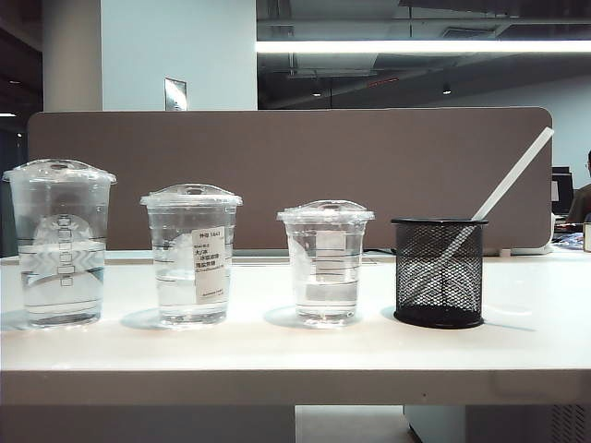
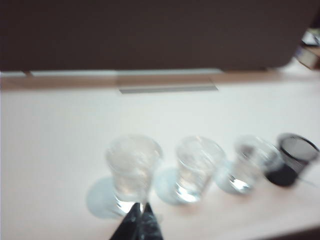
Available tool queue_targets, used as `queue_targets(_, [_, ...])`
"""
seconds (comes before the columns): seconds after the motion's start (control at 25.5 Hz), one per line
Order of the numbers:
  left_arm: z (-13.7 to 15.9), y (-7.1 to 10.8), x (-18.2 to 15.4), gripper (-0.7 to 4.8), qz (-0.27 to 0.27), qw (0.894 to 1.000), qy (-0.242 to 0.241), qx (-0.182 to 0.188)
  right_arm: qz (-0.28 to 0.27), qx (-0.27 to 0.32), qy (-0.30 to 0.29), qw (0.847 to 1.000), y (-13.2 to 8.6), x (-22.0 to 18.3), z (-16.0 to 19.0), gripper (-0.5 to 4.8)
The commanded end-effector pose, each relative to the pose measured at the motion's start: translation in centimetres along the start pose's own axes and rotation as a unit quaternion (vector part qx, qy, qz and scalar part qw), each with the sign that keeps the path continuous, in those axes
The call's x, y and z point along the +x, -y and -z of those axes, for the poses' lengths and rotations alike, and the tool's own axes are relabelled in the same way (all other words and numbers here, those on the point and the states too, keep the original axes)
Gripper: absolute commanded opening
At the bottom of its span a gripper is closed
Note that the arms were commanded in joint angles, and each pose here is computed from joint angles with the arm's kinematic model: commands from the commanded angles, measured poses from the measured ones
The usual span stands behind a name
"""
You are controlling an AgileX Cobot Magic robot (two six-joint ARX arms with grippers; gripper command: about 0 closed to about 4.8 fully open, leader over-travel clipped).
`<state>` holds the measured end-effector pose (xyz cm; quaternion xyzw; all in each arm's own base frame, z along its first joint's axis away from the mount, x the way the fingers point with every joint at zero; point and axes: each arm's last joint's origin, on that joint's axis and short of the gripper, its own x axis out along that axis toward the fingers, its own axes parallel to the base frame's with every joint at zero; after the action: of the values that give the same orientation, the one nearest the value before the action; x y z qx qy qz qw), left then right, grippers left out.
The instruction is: Pick up the straw and insert it into the medium coffee cup.
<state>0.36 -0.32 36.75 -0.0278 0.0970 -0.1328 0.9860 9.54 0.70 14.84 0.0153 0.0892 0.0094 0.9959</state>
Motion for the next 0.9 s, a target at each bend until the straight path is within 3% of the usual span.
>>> queue_targets(0.04, [0.5, 0.5, -2.4, -0.05, 0.046, 0.996, -0.071, -0.006, 0.001, 0.0, 0.002, 1.0, 0.0, 0.1, 0.1, -0.04])
queue_targets(0.27, [0.6, 0.7, -5.3, -0.04, 0.045, 0.995, -0.091, -0.009, 0.001, 0.0, 0.002, 1.0, 0.0, 0.1, 0.1, -0.04])
queue_targets(0.9, [0.6, 0.7, -5.5, -0.04, 0.045, 0.995, -0.085, -0.008, 0.0, 0.0, 0.002, 1.0, 0.0, 0.1, 0.1, -0.04])
